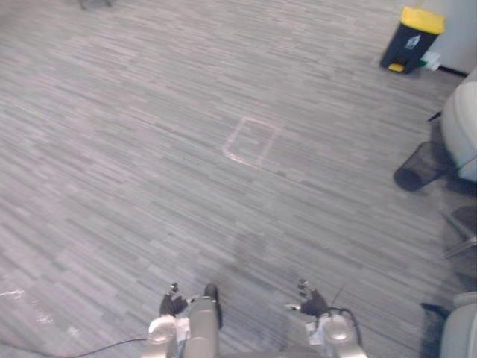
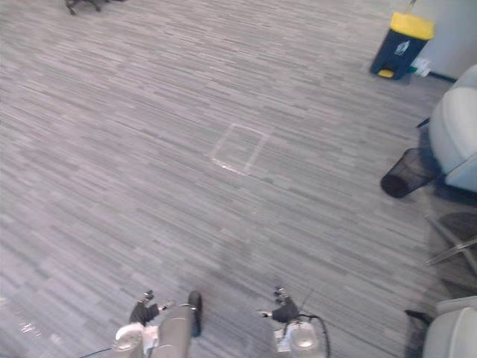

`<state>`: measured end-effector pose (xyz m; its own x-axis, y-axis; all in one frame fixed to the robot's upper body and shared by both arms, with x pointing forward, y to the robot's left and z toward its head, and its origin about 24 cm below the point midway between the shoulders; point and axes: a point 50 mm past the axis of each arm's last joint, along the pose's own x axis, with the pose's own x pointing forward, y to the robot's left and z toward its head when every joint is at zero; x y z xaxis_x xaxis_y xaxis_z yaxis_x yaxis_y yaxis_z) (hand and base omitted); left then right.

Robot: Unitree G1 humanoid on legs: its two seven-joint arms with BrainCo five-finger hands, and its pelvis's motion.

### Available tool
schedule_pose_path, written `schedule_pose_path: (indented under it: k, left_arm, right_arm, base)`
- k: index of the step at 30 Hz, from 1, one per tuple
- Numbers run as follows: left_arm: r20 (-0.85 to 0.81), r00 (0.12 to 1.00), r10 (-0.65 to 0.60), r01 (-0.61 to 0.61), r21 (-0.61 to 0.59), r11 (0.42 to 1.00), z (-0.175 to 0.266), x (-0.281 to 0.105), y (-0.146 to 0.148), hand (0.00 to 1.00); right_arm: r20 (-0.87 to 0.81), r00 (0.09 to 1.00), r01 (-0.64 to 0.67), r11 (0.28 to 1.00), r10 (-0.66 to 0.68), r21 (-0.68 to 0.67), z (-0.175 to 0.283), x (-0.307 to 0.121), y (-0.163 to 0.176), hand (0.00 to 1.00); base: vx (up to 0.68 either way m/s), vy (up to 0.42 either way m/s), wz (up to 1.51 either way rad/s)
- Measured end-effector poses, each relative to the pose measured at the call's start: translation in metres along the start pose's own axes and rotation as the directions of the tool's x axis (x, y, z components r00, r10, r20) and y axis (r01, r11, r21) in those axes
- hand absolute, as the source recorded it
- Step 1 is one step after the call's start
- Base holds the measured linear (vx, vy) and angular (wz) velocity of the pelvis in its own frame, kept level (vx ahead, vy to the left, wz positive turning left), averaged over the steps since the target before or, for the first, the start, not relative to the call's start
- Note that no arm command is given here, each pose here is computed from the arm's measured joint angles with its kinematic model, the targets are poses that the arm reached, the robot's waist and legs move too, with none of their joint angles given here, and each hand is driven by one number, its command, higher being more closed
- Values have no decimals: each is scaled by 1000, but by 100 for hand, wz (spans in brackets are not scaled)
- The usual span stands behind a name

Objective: Organize the slippers on the shoe rack

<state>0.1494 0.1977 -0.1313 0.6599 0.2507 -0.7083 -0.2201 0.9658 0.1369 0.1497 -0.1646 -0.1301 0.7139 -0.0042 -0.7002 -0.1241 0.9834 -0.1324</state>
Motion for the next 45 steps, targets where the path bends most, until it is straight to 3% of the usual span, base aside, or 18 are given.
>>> schedule_pose_path:
  k: [5,12,17,24,29,34,44,45]
  left_arm:
    - [-38,999,16,-13,70,997,-11,-2,14,0]
    - [-15,997,-82,82,47,996,2,0,-26,0]
    - [-70,991,-118,121,49,991,-14,-7,-39,0]
    - [-83,996,-44,46,13,999,-24,-10,-14,0]
    - [-55,998,-43,44,11,999,-18,-9,-14,0]
    - [-44,997,-59,64,110,992,-9,-2,-7,0]
    - [-71,993,-92,102,152,983,-17,-6,-12,0]
    - [-80,990,-116,126,133,983,-18,-6,-24,0]
  right_arm:
    - [-13,999,-46,999,45,-6,-3,0,13,0]
    - [62,998,18,999,-16,-42,21,9,-13,0]
    - [49,996,72,997,-70,-30,18,6,-34,0]
    - [-17,999,38,998,-39,-41,6,7,-23,0]
    - [-40,999,35,999,-36,-32,-2,4,-17,0]
    - [-56,998,16,1000,-15,17,-8,1,-2,0]
    - [24,999,34,999,-34,5,11,7,-12,0]
    - [45,998,55,998,-54,-13,22,12,-21,0]
  base:
    - [637,167,-35]
    - [655,-71,-10]
    - [330,-146,45]
    - [488,-68,-23]
    - [506,136,-95]
    - [589,205,-16]
    - [630,3,18]
    - [730,-125,-1]
